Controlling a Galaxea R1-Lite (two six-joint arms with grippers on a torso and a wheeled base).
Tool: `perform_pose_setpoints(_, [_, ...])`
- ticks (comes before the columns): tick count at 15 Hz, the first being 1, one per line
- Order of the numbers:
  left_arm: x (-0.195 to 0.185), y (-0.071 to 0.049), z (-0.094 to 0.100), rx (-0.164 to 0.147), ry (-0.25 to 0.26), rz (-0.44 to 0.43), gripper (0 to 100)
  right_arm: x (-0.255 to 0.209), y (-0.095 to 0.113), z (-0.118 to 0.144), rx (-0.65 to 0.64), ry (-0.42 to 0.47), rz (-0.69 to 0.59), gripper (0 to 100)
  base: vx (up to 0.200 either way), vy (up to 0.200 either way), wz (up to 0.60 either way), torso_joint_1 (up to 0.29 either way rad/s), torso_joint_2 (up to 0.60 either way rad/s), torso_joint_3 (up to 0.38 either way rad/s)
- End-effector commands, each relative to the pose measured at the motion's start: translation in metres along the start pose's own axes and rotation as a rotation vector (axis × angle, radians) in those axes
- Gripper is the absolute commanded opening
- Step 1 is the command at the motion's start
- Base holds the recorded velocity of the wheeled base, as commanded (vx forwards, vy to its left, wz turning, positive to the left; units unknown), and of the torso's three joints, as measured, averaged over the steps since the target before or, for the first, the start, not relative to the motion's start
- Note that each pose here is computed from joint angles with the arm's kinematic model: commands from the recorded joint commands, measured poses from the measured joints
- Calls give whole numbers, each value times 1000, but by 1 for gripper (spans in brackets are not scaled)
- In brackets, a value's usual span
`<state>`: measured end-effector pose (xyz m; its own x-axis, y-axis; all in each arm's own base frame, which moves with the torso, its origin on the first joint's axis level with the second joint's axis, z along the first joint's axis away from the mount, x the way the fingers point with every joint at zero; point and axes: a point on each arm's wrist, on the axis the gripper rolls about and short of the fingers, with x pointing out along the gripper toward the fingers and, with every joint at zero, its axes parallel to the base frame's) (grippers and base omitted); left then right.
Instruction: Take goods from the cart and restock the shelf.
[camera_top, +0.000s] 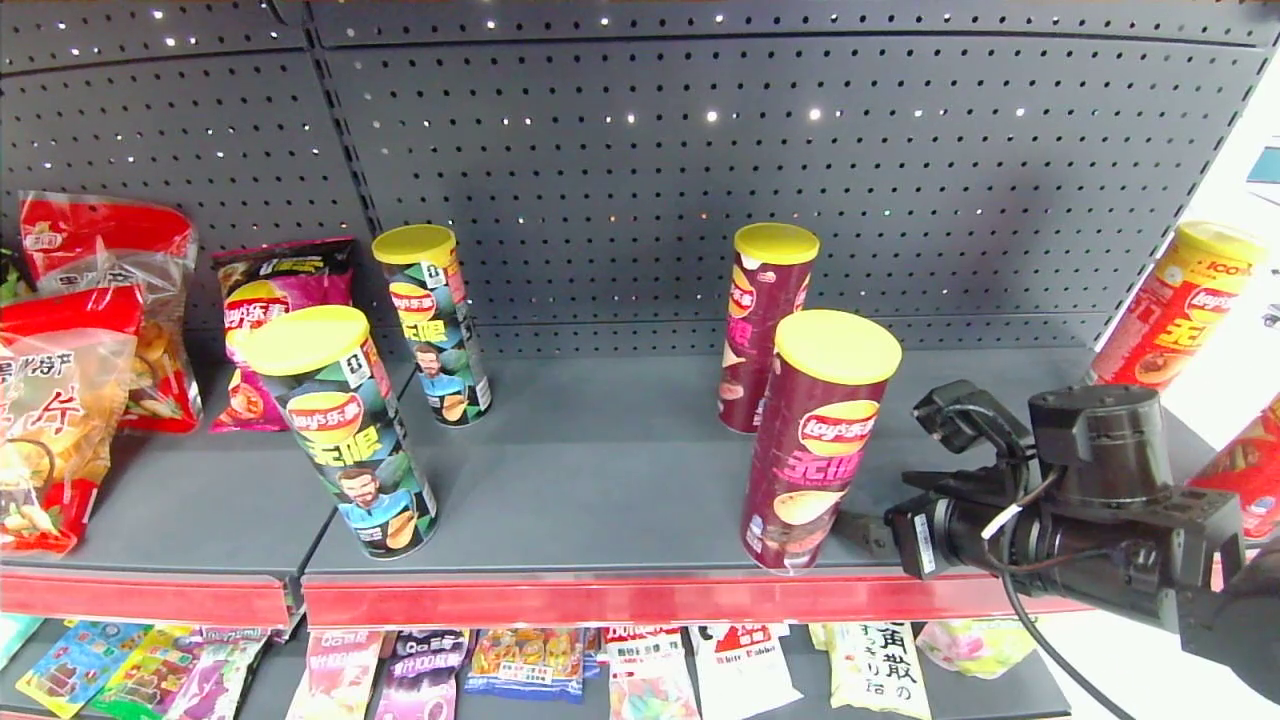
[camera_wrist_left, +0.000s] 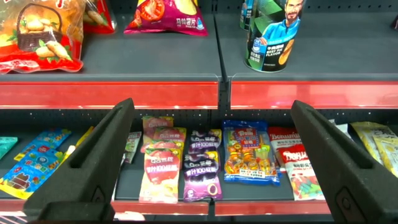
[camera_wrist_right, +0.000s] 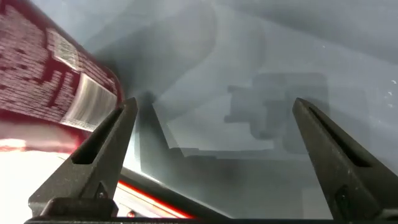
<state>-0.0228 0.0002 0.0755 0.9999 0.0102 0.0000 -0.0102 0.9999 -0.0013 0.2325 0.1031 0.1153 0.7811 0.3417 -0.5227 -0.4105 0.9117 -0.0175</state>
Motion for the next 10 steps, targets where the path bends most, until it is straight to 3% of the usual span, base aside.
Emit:
perform_pose_setpoints(1, [0, 0, 0, 0, 0, 1, 100, 1, 2, 0, -4, 2, 6, 100, 0, 0, 0, 0, 0, 0])
perform_pose_setpoints(10, [0, 0, 0, 0, 0, 1, 100, 0, 8, 1, -18, -14, 28, 100, 0, 0, 0, 0, 0, 0])
